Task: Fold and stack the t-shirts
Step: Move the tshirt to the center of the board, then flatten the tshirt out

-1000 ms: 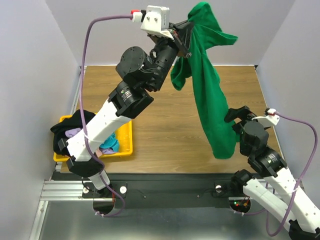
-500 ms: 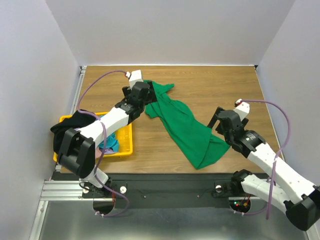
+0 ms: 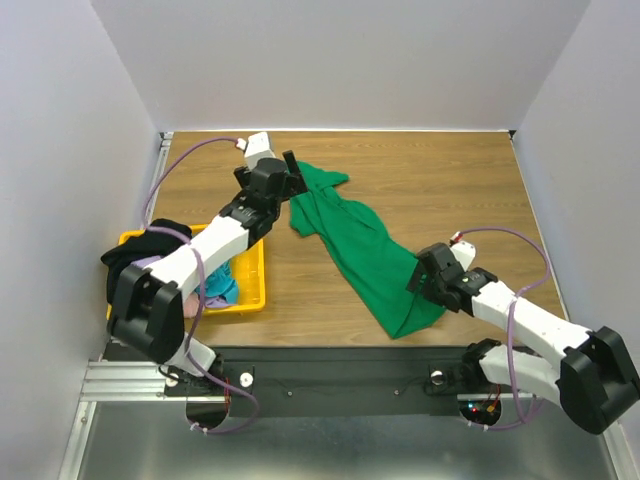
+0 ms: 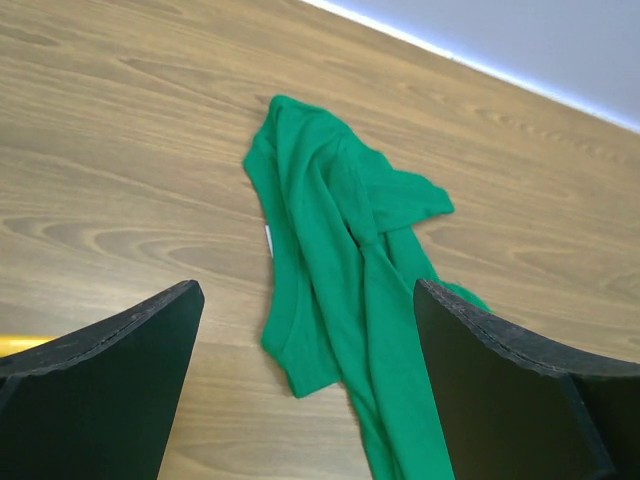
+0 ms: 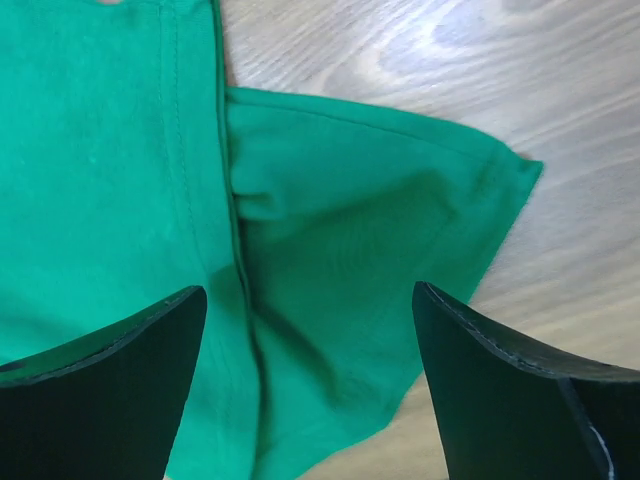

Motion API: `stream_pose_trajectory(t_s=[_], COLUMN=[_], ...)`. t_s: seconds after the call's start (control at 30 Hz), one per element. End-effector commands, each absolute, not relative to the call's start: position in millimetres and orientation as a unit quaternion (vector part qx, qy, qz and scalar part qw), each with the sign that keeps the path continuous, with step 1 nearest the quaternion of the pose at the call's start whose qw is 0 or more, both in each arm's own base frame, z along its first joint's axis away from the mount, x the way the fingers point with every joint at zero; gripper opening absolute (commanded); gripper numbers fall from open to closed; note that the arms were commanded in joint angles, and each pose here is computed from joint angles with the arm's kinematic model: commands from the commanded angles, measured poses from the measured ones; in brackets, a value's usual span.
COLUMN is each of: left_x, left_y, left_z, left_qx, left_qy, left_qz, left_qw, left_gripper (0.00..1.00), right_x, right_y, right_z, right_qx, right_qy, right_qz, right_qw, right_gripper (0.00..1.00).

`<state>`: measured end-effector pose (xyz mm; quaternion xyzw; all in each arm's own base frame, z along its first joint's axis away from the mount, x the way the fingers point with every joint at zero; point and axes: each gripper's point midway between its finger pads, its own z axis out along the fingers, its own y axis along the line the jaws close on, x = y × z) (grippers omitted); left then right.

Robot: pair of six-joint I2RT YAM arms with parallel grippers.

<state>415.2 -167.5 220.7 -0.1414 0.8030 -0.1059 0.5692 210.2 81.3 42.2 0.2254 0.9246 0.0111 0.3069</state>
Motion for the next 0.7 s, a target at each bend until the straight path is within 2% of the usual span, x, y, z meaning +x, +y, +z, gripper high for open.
stream_pose_trajectory(t_s=[0.0, 0.2, 0.23, 0.27, 0.33, 0.53, 0.67], left_x=[444, 505, 516, 526, 545, 570, 572], left_y=[-193, -241, -250, -260, -275, -327, -352], left_z=[253, 260, 237, 249, 235, 189, 157], left_qx=[-0.088, 0.014, 0.053, 0.070, 0.115, 0.218, 0.256], left_qy=[0.784, 0.782, 0.792, 0.784, 0.788, 0.801, 0.812], left_qz=[-0.128, -0.120, -0.102, -0.109, -0.096, -0.117, -0.076], left_qw=[0.601, 0.612, 0.599, 0.607, 0.597, 0.545, 0.520], left_gripper=[0.99, 0.99, 0.99, 0.99, 0.99, 0.98, 0.98], right_x=[238, 273, 277, 284, 292, 311, 317], right_y=[91, 101, 103, 102, 102, 100, 95], right_z=[51, 63, 64, 67, 69, 69, 69], right_qx=[0.263, 0.261, 0.254, 0.253, 0.255, 0.252, 0.258], right_qy=[0.901, 0.894, 0.896, 0.895, 0.894, 0.897, 0.895], right_qz=[0.031, 0.047, 0.047, 0.049, 0.055, 0.072, 0.072], right_qw=[0.345, 0.362, 0.362, 0.365, 0.364, 0.355, 0.355], right_gripper=[0.89, 0.86, 0.86, 0.84, 0.84, 0.84, 0.87])
